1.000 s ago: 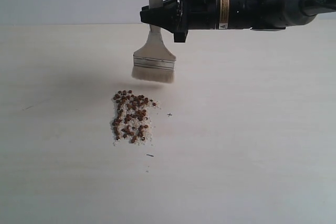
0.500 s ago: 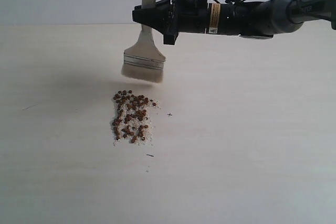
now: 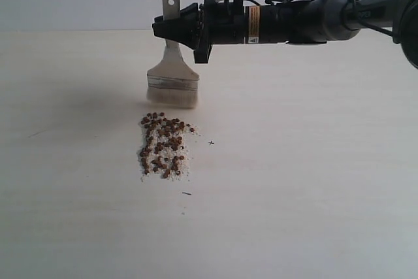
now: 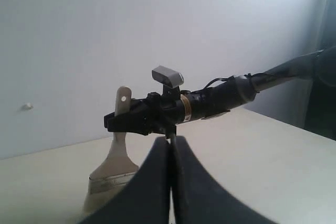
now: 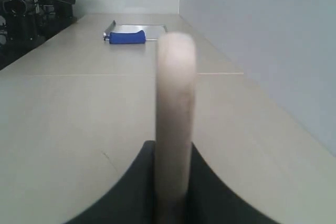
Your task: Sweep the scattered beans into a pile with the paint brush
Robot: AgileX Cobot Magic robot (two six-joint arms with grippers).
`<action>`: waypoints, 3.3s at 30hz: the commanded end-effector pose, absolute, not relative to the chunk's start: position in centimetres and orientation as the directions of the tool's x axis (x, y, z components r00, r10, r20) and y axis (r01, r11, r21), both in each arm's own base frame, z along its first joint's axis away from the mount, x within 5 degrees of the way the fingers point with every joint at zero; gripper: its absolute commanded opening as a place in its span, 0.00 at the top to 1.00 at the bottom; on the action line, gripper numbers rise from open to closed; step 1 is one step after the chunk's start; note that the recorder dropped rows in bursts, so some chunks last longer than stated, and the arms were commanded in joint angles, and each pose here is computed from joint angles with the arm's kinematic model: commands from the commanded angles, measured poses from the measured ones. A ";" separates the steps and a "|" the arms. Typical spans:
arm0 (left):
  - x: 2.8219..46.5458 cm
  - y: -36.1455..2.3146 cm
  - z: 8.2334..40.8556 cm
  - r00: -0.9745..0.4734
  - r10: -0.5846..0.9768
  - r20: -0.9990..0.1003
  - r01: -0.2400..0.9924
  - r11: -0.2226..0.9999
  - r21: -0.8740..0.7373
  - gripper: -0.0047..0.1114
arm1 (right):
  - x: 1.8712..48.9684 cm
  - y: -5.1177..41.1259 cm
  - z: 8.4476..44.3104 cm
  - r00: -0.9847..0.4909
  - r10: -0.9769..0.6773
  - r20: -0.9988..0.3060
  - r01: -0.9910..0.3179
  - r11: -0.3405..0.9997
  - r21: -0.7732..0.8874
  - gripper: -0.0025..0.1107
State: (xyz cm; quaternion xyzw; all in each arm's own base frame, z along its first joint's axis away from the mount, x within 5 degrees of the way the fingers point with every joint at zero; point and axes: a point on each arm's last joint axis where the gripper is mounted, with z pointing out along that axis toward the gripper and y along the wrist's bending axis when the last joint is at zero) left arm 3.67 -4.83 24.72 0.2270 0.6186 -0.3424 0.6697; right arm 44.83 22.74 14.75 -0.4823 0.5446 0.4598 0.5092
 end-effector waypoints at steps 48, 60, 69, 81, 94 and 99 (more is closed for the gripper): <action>3.6 -4.8 24.6 -0.004 -0.186 -0.983 0.740 0.660 -0.128 0.96 | 44.3 23.7 17.0 -0.021 -0.101 -0.995 -0.996 0.085 0.012 0.98; 3.6 -4.8 24.6 -0.004 -0.186 -0.983 0.740 0.660 -0.128 0.96 | 44.3 23.7 16.8 0.005 -0.123 -0.992 -0.996 0.086 -0.015 0.98; 3.6 -4.8 24.6 -0.004 -0.186 -0.983 0.740 0.660 -0.128 0.96 | 45.3 23.0 16.4 -0.032 -0.159 -0.987 -0.983 0.185 0.002 0.98; 3.6 -4.8 24.6 -0.002 -0.185 -0.983 0.740 0.661 -0.126 0.96 | 45.1 22.3 16.6 -0.038 -0.134 -0.990 -0.991 0.130 0.021 0.98; 3.6 -4.8 24.6 -0.004 -0.186 -0.983 0.740 0.660 -0.128 0.96 | 45.6 22.2 17.8 -0.006 -0.016 -1.000 -0.984 0.178 0.003 0.98; 3.6 -4.8 24.6 -0.004 -0.186 -0.983 0.740 0.660 -0.128 0.96 | 45.7 22.6 17.7 0.006 -0.024 -1.000 -0.979 0.203 -0.011 0.98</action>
